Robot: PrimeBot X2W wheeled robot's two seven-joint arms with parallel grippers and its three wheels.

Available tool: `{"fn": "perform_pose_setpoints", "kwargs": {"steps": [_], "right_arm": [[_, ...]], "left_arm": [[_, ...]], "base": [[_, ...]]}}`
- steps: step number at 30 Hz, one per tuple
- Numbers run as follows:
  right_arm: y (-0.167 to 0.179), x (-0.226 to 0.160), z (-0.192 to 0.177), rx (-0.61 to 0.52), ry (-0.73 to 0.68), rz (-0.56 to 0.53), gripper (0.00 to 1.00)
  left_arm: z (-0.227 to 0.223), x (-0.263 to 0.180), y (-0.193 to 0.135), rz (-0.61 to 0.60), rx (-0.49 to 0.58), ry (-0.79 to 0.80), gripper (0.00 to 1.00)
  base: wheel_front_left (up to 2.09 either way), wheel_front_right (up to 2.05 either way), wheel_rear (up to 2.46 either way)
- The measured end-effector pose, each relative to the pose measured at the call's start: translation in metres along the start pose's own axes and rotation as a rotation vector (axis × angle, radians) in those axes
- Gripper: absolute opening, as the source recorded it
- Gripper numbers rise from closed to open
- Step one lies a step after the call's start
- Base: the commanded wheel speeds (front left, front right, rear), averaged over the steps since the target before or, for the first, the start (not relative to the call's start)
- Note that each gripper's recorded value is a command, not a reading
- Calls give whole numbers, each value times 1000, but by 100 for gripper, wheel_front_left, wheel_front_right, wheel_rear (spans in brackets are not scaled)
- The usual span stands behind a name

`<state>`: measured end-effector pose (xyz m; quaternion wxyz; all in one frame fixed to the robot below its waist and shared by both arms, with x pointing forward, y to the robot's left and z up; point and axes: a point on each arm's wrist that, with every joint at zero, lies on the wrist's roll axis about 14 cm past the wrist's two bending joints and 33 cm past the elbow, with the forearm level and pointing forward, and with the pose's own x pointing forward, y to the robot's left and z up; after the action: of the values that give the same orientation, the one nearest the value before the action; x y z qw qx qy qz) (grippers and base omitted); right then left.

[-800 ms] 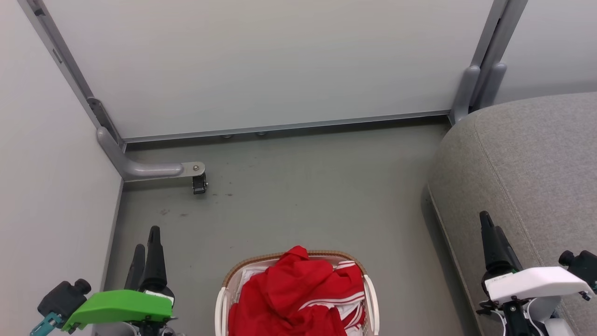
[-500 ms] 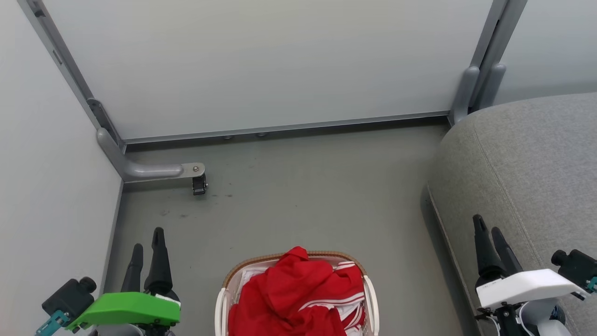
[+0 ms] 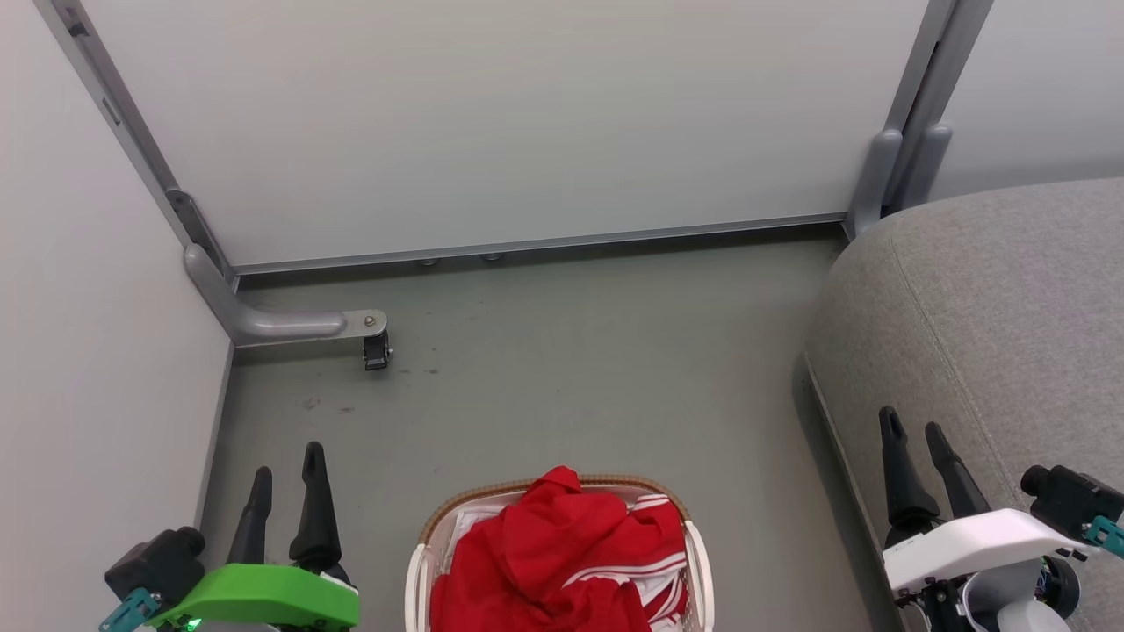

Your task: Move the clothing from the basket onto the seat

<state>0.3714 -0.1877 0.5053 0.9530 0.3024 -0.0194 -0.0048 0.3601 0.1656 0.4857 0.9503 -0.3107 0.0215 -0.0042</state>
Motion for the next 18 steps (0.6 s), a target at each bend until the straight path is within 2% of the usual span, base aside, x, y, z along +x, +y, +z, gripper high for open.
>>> {"fn": "perform_pose_setpoints", "kwargs": {"steps": [18], "right_arm": [[7,-1,-1,-179,-8,41,100]], "left_arm": [[-13,-5,1,-12,144,23,100]], "base": [[0,0,0]]}}
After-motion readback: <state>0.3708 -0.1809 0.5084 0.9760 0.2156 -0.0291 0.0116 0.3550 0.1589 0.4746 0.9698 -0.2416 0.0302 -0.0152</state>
